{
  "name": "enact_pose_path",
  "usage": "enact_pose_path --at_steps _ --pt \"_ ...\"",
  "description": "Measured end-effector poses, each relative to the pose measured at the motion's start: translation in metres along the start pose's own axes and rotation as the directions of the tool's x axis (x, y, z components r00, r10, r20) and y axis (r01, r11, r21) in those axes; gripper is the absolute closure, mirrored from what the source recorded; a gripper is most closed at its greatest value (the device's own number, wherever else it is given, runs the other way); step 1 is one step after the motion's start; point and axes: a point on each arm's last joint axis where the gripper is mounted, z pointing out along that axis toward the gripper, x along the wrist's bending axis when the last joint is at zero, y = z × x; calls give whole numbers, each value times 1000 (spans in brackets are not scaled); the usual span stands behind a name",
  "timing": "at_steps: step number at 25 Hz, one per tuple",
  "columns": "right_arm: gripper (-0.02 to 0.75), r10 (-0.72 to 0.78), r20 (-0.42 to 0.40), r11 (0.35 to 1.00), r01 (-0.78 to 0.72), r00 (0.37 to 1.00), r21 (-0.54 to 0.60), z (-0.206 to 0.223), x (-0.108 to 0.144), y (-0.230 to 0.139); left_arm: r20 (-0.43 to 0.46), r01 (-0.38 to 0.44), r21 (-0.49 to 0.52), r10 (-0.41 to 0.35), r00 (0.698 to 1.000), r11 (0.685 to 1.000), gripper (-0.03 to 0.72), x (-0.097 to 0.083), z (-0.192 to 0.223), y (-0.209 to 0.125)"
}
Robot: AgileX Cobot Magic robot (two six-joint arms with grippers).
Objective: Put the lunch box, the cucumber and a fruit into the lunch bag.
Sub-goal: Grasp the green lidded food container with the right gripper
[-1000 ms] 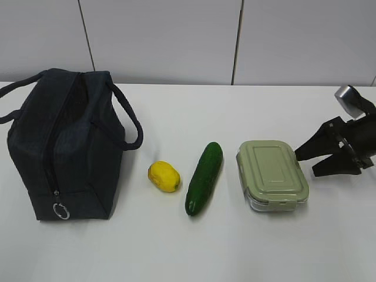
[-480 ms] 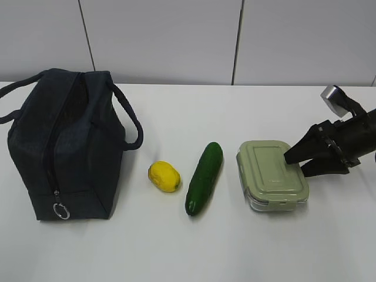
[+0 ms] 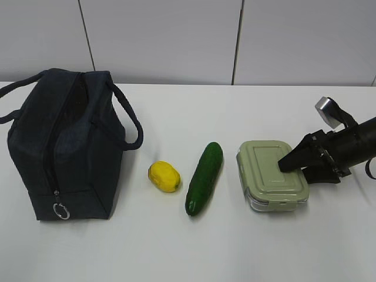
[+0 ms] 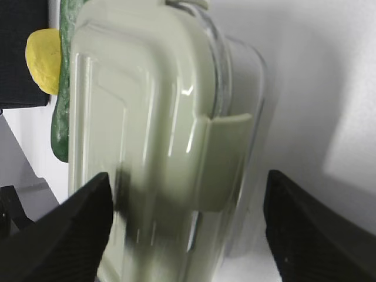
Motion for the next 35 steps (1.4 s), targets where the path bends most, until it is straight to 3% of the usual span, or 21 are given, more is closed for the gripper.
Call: enact_pose_path --at_steps 13,35 --pt "163 -82 -16 996 82 996 -29 1 1 3 0 0 0 0 1000 1000 241 0 0 0" --pt "190 -53 -32 999 53 998 -10 5 -4 0 0 2 0 -2 1000 1000 241 0 0 0"
